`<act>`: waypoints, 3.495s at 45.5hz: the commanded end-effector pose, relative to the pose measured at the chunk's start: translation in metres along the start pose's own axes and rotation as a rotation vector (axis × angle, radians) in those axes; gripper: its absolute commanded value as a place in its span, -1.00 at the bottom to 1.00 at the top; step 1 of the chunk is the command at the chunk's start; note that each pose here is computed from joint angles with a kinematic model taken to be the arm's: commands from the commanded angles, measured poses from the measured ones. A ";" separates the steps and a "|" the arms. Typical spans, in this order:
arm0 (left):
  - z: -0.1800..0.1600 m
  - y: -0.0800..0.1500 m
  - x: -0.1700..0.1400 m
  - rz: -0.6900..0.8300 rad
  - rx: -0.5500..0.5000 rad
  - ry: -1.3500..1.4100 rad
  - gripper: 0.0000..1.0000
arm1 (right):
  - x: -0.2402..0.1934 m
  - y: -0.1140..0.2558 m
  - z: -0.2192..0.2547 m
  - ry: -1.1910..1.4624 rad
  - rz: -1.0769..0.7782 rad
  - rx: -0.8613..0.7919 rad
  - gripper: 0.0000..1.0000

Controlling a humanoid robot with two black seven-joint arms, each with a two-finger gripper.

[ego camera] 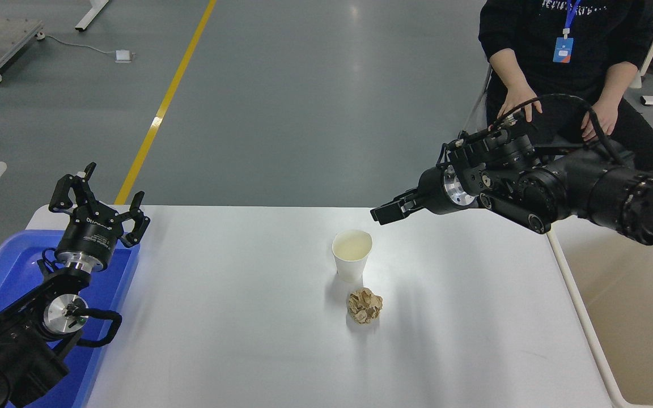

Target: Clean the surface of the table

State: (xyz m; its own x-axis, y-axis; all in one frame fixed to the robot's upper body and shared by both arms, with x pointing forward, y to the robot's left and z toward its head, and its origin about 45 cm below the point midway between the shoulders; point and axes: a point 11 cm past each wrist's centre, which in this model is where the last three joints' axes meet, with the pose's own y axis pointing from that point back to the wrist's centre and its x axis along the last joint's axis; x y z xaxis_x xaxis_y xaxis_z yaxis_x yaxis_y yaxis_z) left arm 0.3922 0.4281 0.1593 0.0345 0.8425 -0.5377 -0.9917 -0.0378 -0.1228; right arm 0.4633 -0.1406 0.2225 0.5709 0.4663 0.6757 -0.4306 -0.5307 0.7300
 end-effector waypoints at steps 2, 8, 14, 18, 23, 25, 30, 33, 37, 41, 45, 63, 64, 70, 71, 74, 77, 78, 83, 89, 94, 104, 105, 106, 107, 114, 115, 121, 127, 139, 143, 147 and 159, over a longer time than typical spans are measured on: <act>0.000 0.000 0.000 0.000 0.000 0.000 1.00 | -0.012 -0.018 -0.007 0.030 0.035 0.006 0.90; 0.000 0.000 0.001 0.002 0.000 -0.002 1.00 | -0.029 -0.026 -0.007 -0.002 0.040 0.009 0.87; 0.000 0.000 0.000 0.000 0.000 -0.001 1.00 | -0.036 -0.036 -0.013 -0.069 0.053 -0.004 0.87; 0.000 0.000 0.000 0.000 0.000 0.000 1.00 | -0.046 -0.040 -0.007 -0.169 0.064 -0.065 0.87; 0.000 0.000 0.000 0.000 0.000 -0.001 1.00 | -0.050 -0.040 -0.002 -0.226 0.069 -0.101 0.87; 0.000 0.000 0.000 0.000 0.000 -0.001 1.00 | -0.051 -0.040 0.000 -0.230 0.065 -0.114 0.87; 0.000 0.000 0.000 0.000 0.000 -0.001 1.00 | -0.055 -0.040 0.007 -0.237 0.052 -0.178 0.87; 0.000 0.000 0.000 0.000 0.000 -0.001 1.00 | -0.057 -0.039 0.011 -0.243 0.040 -0.225 0.86; 0.000 0.000 0.000 0.000 0.000 -0.001 1.00 | -0.060 -0.039 0.015 -0.264 0.029 -0.269 0.87; 0.000 0.000 0.000 0.000 0.000 0.001 1.00 | -0.056 -0.038 0.014 -0.314 0.034 -0.282 0.87; 0.000 0.000 0.000 0.000 0.000 -0.001 1.00 | -0.044 -0.035 0.010 -0.350 0.035 -0.268 0.88; 0.000 0.000 0.000 0.000 0.000 -0.001 1.00 | -0.019 -0.031 -0.003 -0.320 0.050 -0.236 0.91; 0.000 0.000 0.000 0.000 0.000 -0.001 1.00 | -0.020 -0.031 -0.002 -0.319 0.051 -0.238 0.91; 0.000 0.000 0.000 0.000 0.000 0.000 1.00 | -0.024 -0.032 -0.001 -0.317 0.045 -0.237 0.91; 0.000 0.000 0.000 0.000 0.000 0.001 1.00 | -0.026 -0.033 -0.001 -0.316 0.042 -0.237 0.91; 0.000 0.000 0.000 0.000 0.000 -0.001 1.00 | -0.031 -0.035 -0.001 -0.319 0.032 -0.236 0.91; 0.000 0.000 0.000 0.000 0.000 -0.001 1.00 | -0.037 -0.037 -0.002 -0.325 0.026 -0.235 0.91; 0.000 0.000 0.000 0.000 0.000 -0.001 1.00 | -0.039 -0.037 -0.002 -0.329 0.023 -0.233 0.91; 0.000 0.000 0.000 0.000 0.000 -0.001 1.00 | -0.049 -0.042 -0.005 -0.356 0.014 -0.216 0.95; 0.000 0.000 0.000 0.000 0.000 0.001 1.00 | -0.046 -0.046 -0.016 -0.397 0.033 -0.157 0.95; 0.000 0.000 0.000 0.000 0.000 -0.001 1.00 | -0.039 -0.047 -0.023 -0.430 0.056 -0.113 0.96; 0.000 0.000 0.000 0.000 0.000 0.000 1.00 | -0.035 -0.048 -0.029 -0.468 0.058 -0.083 0.96; 0.000 0.000 0.000 0.000 0.000 0.001 1.00 | -0.036 -0.049 -0.029 -0.469 0.057 -0.083 0.96; 0.000 0.000 0.000 0.000 0.000 -0.001 1.00 | -0.038 -0.049 -0.029 -0.471 0.054 -0.083 0.96; 0.000 0.000 0.000 0.000 0.000 0.000 1.00 | -0.040 -0.050 -0.029 -0.472 0.050 -0.083 0.96; 0.000 0.000 0.000 0.000 0.000 -0.001 1.00 | -0.054 -0.054 -0.027 -0.470 0.038 -0.093 0.95; 0.000 0.000 0.000 0.000 0.000 0.000 1.00 | -0.055 -0.054 -0.027 -0.470 0.037 -0.095 0.95; 0.000 0.000 0.000 0.000 0.000 0.001 1.00 | -0.061 -0.055 -0.026 -0.467 0.030 -0.102 0.88; 0.000 0.000 0.000 0.000 0.000 -0.001 1.00 | -0.063 -0.055 -0.025 -0.468 0.028 -0.103 0.87; 0.000 0.000 0.000 0.000 0.000 0.001 1.00 | -0.066 -0.056 -0.025 -0.473 0.029 -0.100 0.86; 0.000 0.000 0.000 0.000 0.000 -0.001 1.00 | -0.066 -0.056 -0.025 -0.458 0.033 -0.105 0.79; 0.000 0.000 0.000 0.000 0.000 0.000 1.00 | -0.070 -0.057 -0.024 -0.433 0.025 -0.110 0.74; 0.000 0.000 0.000 0.000 0.000 0.001 1.00 | -0.072 -0.058 -0.025 -0.429 0.024 -0.110 0.72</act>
State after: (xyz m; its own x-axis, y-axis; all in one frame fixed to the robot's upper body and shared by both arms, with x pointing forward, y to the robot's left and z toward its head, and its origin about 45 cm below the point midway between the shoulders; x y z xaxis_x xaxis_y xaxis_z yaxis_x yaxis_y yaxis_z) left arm 0.3922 0.4282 0.1594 0.0344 0.8426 -0.5374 -0.9917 -0.0379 -0.1228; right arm 0.4310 -0.1251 0.1364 0.7919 0.0959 0.6031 -0.5058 -0.4504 0.7357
